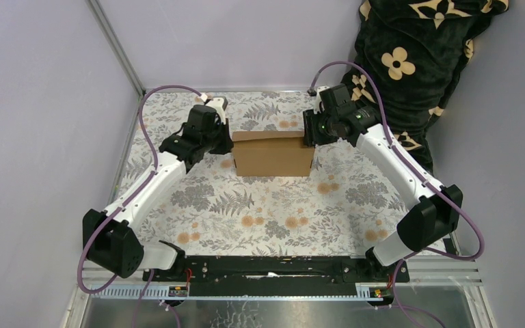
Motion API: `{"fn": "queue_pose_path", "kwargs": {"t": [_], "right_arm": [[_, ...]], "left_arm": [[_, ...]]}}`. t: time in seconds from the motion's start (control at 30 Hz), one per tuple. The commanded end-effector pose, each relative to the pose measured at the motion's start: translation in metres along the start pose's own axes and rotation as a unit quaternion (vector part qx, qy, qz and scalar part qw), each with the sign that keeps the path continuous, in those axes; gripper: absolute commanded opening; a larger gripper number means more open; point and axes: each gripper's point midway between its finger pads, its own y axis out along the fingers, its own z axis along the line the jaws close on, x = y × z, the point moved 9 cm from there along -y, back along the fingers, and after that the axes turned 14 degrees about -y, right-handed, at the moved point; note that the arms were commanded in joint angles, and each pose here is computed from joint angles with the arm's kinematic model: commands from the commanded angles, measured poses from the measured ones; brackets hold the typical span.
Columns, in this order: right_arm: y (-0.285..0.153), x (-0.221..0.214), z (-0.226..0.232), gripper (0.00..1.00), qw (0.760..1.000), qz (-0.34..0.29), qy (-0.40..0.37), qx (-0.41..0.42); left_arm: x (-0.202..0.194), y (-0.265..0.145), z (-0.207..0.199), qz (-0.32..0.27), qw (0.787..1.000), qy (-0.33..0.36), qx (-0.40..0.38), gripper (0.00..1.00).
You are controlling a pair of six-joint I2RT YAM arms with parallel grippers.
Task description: Fold the paper box
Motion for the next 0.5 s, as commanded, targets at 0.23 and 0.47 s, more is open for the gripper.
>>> {"fn": "queue_pose_path", "kwargs": {"t": [0.23, 0.47], "right_arm": [[-0.046, 0.028, 0.012, 0.65, 0.996, -0.075, 0.027, 0.030], [-0.042, 0.030, -0.007, 0.68, 0.994, -0.075, 0.082, -0.002]], "left_arm": [[-0.011, 0.010, -0.005, 0.029, 0.999, -0.003, -0.016, 0.05], [-0.012, 0.010, -0.004, 0.030, 0.999, -0.001, -0.015, 0.05]]}}
